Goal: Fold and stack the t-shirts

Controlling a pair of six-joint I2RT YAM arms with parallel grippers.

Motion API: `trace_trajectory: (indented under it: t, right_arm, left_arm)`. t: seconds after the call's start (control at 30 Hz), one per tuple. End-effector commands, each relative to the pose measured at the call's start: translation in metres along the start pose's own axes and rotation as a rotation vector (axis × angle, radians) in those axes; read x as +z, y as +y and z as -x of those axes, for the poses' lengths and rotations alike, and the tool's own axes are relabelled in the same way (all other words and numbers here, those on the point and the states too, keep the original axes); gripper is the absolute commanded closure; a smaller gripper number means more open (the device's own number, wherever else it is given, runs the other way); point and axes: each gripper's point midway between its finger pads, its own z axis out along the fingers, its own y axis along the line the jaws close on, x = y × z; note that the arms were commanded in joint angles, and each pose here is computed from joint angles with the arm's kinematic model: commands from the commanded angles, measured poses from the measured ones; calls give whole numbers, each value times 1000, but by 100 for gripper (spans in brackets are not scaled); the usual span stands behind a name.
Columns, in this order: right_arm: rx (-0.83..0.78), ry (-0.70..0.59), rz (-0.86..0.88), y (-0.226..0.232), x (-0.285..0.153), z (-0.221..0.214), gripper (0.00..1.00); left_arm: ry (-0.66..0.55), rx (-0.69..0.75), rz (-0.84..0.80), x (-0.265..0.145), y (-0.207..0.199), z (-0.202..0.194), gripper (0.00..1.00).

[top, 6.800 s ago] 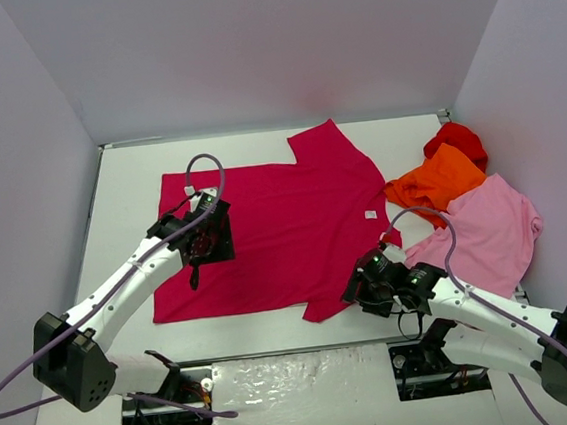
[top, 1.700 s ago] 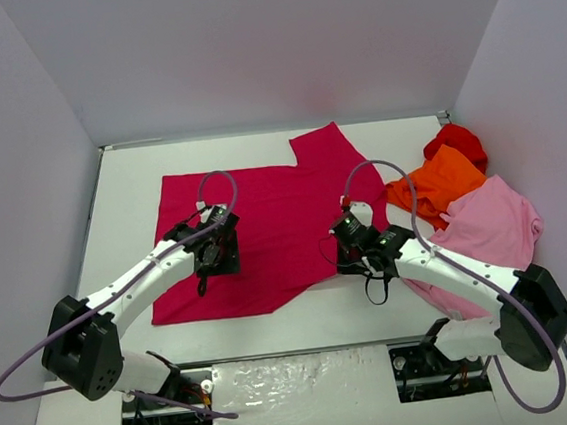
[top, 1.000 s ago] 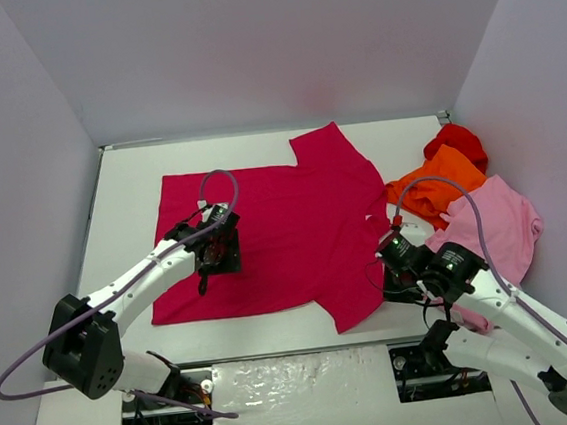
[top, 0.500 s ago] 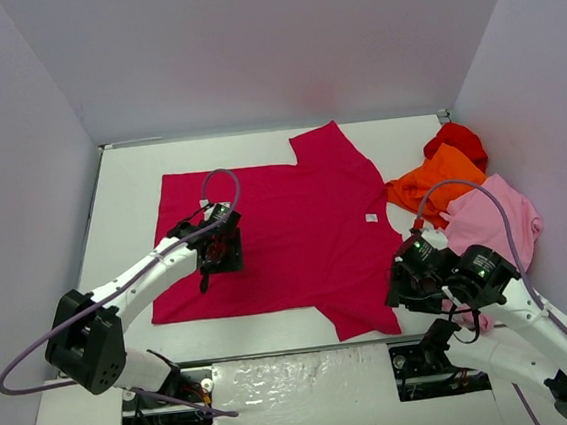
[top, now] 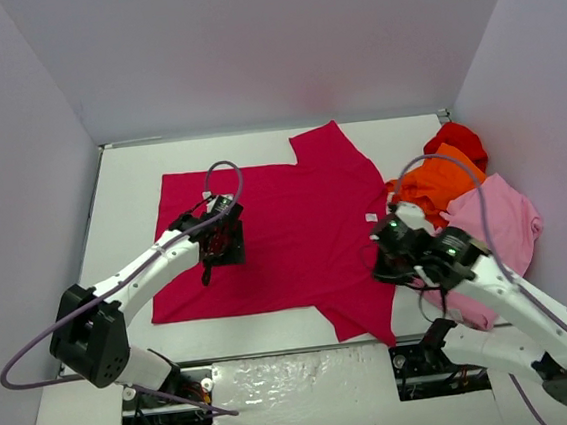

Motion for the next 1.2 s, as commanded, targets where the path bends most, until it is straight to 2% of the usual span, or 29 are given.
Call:
trace_trajectory:
  t: [0.0, 0.1, 0.17, 0.27, 0.4, 0.5, 0.7, 1.17]
  right_arm:
    - [-79, 43, 136, 59, 59, -19, 100]
    - [-180, 71, 104, 69, 69, -50, 100]
    - [-232, 103, 88, 73, 74, -74, 100]
    - [-289, 137, 81, 76, 76, -106, 100]
    - [-328, 167, 37, 64, 82, -134, 100]
    - [-347, 195, 0, 48, 87, -152, 100]
    - [-340, 202, -54, 20, 92, -164, 100]
    - [-387, 95, -183, 2, 106, -138, 100]
  left_arm:
    - [-72, 13, -37, -30, -7, 23, 67]
    - [-77, 7, -21, -37, 0, 17, 70]
    - [-79, -5, -12, -38, 4, 13, 67]
    - [-81, -20, -16, -42, 6, 10, 55]
    - [-91, -38, -21, -46, 7, 9, 20]
    - [-92, -40, -24, -47, 7, 9, 8]
    - [-83, -36, -23, -45, 9, 4, 7]
    - [-81, -37, -35, -43, 3, 8, 7]
